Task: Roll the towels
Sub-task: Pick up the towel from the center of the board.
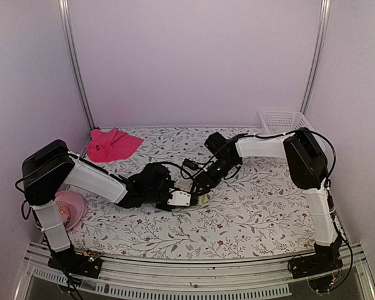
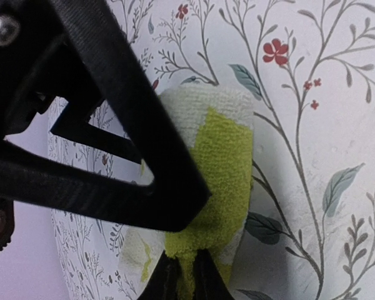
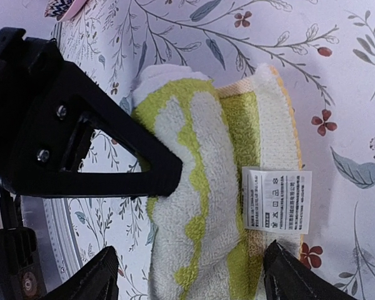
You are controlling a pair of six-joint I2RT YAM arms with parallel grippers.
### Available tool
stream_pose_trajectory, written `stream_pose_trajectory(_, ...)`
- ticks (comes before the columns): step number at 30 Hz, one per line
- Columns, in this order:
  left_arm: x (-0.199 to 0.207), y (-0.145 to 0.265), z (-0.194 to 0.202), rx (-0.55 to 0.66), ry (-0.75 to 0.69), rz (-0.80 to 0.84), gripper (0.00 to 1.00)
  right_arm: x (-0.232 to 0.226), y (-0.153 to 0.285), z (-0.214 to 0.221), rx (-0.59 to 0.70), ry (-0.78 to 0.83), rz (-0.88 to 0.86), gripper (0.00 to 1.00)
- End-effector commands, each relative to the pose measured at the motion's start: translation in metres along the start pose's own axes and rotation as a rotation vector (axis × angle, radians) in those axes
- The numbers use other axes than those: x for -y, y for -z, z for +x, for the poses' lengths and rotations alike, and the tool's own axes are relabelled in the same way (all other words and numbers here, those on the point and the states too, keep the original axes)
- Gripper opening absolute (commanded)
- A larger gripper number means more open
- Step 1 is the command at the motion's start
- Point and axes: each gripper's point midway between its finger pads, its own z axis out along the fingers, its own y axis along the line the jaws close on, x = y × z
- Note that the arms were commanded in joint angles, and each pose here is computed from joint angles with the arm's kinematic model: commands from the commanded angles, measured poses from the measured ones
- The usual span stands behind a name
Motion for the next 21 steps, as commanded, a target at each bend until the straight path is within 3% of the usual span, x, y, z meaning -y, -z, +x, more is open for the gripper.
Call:
stream_pose_trajectory(1,0.027,-0.006,0.015,-0.05,0.004,0.103,0.1,0.006,-0.01,0.008,-0.026,-0.024,-0.027,0.81)
stream_pose_trajectory(13,0.028,-0.007,0.015,-0.05,-0.005,0.112,0.1,0.016,0.02,-0.015,0.022,0.02,0.144,0.85)
stream_pose_trajectory(21,0.028,-0.007,0.012,-0.044,-0.006,0.12,0.1,0.033,0.019,-0.011,0.021,-0.02,0.139,0.91)
